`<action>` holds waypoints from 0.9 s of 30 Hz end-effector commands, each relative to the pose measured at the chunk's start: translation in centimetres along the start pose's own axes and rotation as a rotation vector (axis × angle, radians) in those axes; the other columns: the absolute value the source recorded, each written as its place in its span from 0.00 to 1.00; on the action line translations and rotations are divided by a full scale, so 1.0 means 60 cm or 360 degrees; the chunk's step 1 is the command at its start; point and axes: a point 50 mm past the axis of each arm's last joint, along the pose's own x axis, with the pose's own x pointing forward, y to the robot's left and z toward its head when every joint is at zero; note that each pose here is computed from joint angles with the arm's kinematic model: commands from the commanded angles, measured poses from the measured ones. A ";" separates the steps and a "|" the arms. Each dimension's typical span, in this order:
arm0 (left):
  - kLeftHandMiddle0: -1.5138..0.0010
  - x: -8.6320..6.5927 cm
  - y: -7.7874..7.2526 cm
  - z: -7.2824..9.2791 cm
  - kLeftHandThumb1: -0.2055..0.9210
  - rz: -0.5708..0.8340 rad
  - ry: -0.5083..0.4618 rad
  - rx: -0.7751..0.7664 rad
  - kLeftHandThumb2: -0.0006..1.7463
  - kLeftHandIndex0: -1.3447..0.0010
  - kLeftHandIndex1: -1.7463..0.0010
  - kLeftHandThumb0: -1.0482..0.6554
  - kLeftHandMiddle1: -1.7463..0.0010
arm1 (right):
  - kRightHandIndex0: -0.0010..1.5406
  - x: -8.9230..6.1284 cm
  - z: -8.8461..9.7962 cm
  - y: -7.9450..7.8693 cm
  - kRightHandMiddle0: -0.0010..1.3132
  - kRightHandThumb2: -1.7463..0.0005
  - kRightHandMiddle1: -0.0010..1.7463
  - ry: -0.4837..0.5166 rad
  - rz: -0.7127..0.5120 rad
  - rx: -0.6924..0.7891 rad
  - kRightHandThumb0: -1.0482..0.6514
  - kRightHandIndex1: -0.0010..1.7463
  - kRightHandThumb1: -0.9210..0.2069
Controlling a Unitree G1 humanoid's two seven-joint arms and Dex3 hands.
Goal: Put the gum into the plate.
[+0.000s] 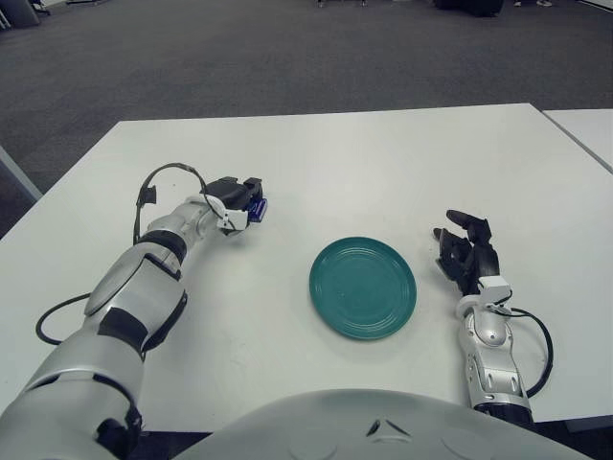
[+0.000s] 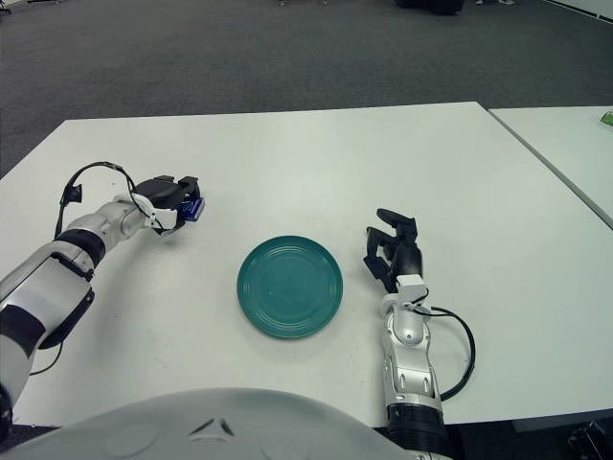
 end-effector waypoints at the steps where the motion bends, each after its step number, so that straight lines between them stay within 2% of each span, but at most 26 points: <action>1: 0.56 -0.016 -0.036 -0.006 0.41 -0.0051 0.0004 0.0023 0.76 0.60 0.03 0.61 0.10 | 0.24 -0.014 -0.029 -0.003 0.00 0.60 0.65 0.0171 -0.0021 -0.0006 0.23 0.41 0.00; 3: 0.55 -0.017 -0.035 -0.004 0.39 -0.0022 -0.0017 0.0008 0.77 0.60 0.02 0.61 0.10 | 0.24 -0.014 -0.029 -0.003 0.00 0.60 0.65 0.0169 -0.0022 -0.0004 0.23 0.41 0.00; 7: 0.52 -0.012 -0.017 0.005 0.35 0.0055 -0.0112 -0.0043 0.80 0.58 0.00 0.61 0.12 | 0.24 -0.014 -0.028 -0.002 0.01 0.60 0.65 0.0164 -0.0023 0.0001 0.24 0.41 0.00; 15: 0.51 -0.015 -0.012 0.002 0.34 0.0079 -0.0120 -0.0106 0.80 0.58 0.00 0.61 0.13 | 0.24 -0.014 -0.027 0.000 0.01 0.61 0.65 0.0163 -0.0025 0.0005 0.24 0.41 0.00; 19: 0.45 -0.014 -0.003 0.002 0.31 0.0110 -0.0140 -0.0132 0.80 0.55 0.00 0.61 0.20 | 0.24 -0.014 -0.027 0.001 0.01 0.61 0.65 0.0163 -0.0024 0.0005 0.23 0.41 0.00; 27: 0.39 -0.009 0.068 0.016 0.24 0.0332 -0.0344 -0.0235 0.84 0.53 0.00 0.61 0.23 | 0.24 -0.017 -0.026 0.004 0.00 0.60 0.65 0.0163 -0.0021 0.0010 0.23 0.41 0.00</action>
